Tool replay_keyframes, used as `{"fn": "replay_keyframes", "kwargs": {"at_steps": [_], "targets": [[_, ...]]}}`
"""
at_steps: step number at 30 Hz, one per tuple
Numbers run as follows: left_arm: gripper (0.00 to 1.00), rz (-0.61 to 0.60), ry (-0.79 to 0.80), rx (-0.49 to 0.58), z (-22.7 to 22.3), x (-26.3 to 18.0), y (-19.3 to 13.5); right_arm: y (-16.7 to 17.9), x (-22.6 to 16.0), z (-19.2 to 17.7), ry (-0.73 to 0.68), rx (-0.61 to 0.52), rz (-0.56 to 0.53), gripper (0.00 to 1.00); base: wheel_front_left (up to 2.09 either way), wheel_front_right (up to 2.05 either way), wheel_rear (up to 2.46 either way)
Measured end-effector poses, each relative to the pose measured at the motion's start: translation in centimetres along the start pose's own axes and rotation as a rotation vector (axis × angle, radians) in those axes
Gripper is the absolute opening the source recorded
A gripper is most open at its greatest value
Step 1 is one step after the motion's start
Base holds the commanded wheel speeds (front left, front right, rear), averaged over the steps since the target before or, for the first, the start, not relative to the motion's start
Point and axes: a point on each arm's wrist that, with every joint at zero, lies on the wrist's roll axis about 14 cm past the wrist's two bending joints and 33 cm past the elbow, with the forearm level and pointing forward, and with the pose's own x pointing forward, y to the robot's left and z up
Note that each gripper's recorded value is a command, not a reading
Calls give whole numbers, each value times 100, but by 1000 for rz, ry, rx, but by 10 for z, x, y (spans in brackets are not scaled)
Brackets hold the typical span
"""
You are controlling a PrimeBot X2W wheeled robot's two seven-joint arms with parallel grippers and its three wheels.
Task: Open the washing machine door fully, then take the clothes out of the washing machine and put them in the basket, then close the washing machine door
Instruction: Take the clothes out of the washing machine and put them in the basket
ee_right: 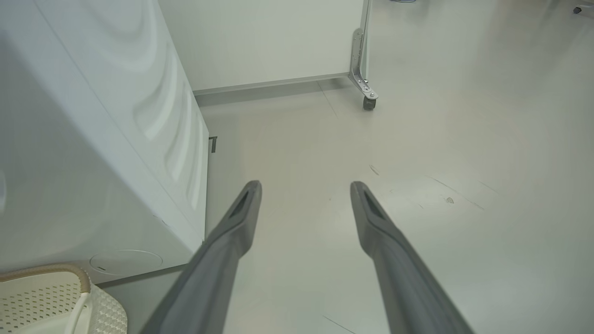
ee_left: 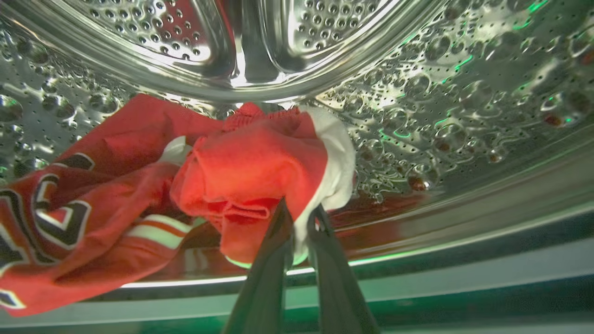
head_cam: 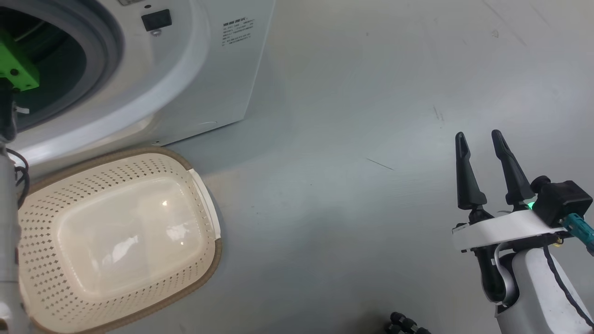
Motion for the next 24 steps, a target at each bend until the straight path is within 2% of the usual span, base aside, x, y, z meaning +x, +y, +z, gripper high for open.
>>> {"fn": "replay_keyframes", "kwargs": {"at_steps": [24], "targets": [[0,-5,-350,-41,19,-79,-2,36,12,20,-69,-15,129,100,0,0,0]]}}
